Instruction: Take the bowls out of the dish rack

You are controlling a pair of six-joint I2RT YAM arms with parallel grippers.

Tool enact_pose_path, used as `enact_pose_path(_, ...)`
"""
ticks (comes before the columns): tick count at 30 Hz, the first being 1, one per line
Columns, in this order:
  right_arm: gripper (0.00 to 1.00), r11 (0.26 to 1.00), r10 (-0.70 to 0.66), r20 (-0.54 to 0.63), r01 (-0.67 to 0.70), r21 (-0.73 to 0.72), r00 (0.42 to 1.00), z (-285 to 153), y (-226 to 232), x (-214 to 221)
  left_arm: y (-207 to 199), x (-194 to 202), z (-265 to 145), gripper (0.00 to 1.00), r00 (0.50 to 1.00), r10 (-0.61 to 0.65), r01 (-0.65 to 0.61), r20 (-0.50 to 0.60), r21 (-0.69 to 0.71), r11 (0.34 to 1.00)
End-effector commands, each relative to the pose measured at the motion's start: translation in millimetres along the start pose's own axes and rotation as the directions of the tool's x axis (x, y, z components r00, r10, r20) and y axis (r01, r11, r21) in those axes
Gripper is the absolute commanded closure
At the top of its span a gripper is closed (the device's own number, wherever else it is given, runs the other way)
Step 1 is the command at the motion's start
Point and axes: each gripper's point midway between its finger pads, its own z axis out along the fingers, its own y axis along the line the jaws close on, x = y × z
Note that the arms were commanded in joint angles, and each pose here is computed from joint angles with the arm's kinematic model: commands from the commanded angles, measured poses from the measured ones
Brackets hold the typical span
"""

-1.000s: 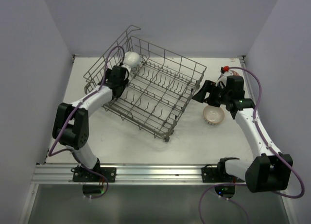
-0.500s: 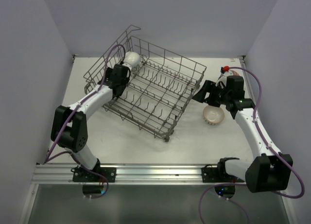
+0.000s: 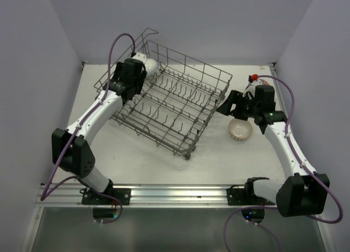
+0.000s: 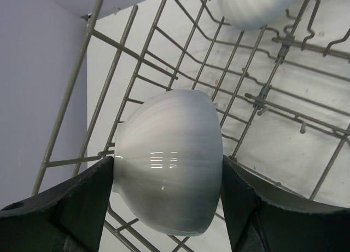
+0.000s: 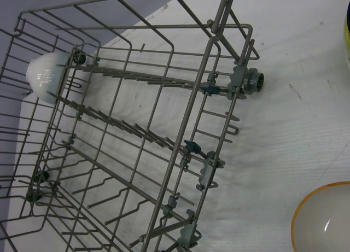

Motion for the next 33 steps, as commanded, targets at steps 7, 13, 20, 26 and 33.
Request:
enact_pose_path(7,0.23,0.999,-0.027,0.067,0.030,-0.041,0.997,-5.4,11.5,-16.3,4.1,-96.9,-73.4,0.98,0.919,-0.304,0.237,0.249,0.267,0.934)
enact_pose_path(13,0.23,0.996,-0.012,0.121,0.022,-0.086,0.993,-11.9,24.3,-27.1,-15.9,-120.0,-108.3,0.99,0.868,-0.420,0.260,0.265,0.479,0.839)
enact_pose_path(20,0.24,0.994,-0.098,0.215,0.105,-0.024,0.972,-41.4,45.8,-46.0,-44.0,-127.0,-142.4,0.98,0.811,-0.539,0.259,0.227,0.688,0.678)
enact_pose_path(26,0.25,0.971,-0.119,0.199,0.155,-0.180,0.973,-21.7,96.2,-46.1,-80.7,-119.7,-160.3,0.97,0.778,-0.623,0.241,0.084,0.876,0.418)
enact_pose_path(33,0.25,0.937,-0.131,0.210,0.190,-0.294,0.969,3.9,156.3,-46.1,-81.7,-109.5,-169.8,0.97,0.722,-0.691,0.242,-0.038,0.949,0.200)
